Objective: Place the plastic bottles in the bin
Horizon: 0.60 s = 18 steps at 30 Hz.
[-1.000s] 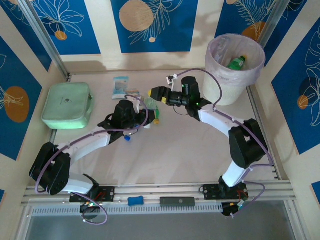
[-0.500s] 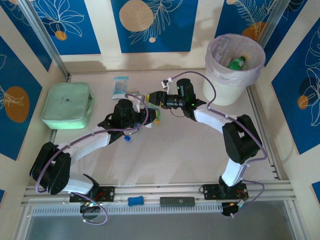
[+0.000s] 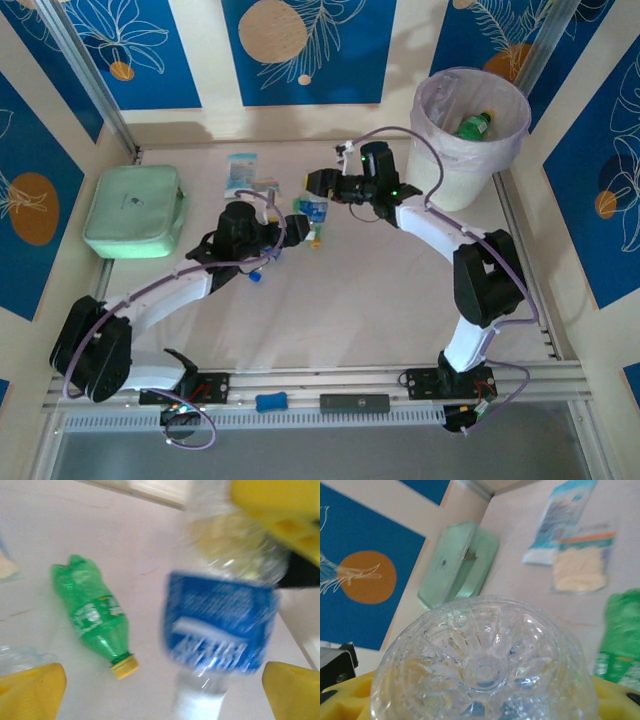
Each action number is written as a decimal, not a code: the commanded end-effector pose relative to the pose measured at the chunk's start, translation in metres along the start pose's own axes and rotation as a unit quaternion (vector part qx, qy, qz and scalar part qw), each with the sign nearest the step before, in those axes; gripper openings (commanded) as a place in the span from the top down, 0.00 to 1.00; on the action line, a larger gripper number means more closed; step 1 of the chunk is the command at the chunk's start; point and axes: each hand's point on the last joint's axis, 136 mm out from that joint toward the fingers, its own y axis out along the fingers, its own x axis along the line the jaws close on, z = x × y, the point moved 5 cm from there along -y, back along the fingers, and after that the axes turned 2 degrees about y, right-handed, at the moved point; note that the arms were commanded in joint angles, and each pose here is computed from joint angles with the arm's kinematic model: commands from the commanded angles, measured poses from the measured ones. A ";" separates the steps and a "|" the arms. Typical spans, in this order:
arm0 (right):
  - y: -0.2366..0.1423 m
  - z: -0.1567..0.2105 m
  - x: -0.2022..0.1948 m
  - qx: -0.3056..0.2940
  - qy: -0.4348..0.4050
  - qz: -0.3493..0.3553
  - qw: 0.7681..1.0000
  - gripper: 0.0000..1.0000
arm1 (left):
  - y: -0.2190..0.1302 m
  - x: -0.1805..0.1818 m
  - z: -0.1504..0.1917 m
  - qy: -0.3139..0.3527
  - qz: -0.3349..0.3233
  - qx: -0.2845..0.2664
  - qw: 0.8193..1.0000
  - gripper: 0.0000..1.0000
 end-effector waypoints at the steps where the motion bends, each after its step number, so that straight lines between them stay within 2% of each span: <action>1: -0.042 -0.038 0.017 -0.042 -0.066 0.057 0.995 0.50 | -0.014 0.033 0.000 -0.027 -0.096 -0.025 0.995 0.00; 4: -0.070 -0.071 0.023 -0.078 -0.098 0.101 0.987 0.50 | -0.025 0.053 0.005 -0.047 -0.144 -0.031 0.988 0.00; 7: -0.101 -0.106 0.034 -0.119 -0.128 0.126 0.977 0.50 | -0.031 0.064 0.010 -0.064 -0.161 -0.032 0.984 0.00; 13: -0.161 -0.167 0.047 -0.199 -0.175 0.186 0.946 0.50 | -0.030 0.071 0.019 -0.086 -0.155 -0.027 0.984 0.00; 18: -0.207 -0.209 0.040 -0.262 -0.185 0.250 0.914 0.50 | -0.026 0.072 0.024 -0.095 -0.145 -0.021 0.985 0.00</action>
